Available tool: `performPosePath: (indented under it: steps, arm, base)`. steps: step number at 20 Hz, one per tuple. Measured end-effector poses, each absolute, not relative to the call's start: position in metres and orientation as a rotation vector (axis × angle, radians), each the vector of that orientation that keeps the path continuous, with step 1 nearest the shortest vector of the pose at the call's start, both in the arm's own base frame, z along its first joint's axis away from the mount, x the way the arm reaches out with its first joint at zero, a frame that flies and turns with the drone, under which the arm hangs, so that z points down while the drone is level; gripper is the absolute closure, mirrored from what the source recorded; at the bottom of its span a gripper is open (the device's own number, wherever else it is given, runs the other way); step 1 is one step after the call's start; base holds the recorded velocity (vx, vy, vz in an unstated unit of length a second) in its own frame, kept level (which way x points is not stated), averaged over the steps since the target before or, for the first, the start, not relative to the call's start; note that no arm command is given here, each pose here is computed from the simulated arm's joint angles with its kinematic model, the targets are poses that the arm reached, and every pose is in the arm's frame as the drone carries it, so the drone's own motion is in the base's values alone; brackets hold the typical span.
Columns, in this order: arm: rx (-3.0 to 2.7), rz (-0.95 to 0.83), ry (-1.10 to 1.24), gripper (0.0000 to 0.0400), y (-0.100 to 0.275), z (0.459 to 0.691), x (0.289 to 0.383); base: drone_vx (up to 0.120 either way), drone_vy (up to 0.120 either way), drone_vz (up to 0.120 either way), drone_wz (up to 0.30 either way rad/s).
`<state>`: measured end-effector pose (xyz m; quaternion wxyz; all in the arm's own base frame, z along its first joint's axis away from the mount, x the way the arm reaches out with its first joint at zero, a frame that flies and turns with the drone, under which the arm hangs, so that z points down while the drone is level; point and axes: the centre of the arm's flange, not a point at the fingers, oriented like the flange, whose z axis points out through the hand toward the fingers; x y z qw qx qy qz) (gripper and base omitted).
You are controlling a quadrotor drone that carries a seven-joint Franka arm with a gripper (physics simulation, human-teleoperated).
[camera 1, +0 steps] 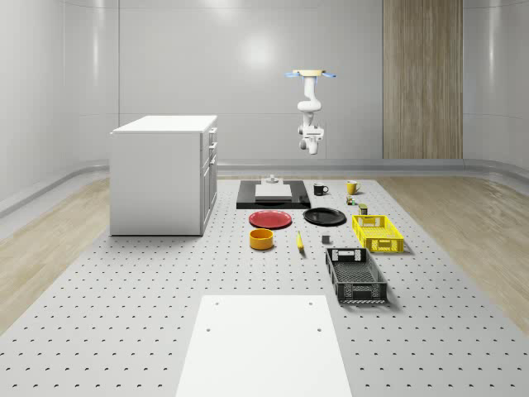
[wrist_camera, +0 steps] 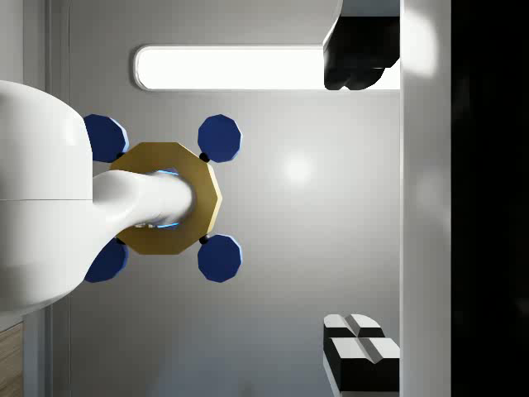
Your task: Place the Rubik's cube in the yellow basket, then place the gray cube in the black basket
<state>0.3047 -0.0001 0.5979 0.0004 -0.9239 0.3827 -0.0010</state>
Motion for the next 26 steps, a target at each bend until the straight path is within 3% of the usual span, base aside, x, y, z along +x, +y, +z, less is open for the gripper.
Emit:
performPosePath:
  steps: [4, 12, 26]
  arm:
    - [-2.901, -0.008, 1.201, 0.0000, 0.000, 0.627, 0.3011]
    - [-2.898, -0.017, 1.201, 0.0000, 0.000, 0.673, 0.3032]
    - [-2.895, -0.033, 1.199, 0.0000, 0.000, 0.691, 0.3040]
  base:
    - [0.000, 0.070, 0.000, 0.000]
    - [0.000, 0.120, 0.000, 0.000]
    - [0.000, 0.120, 0.000, 0.000]
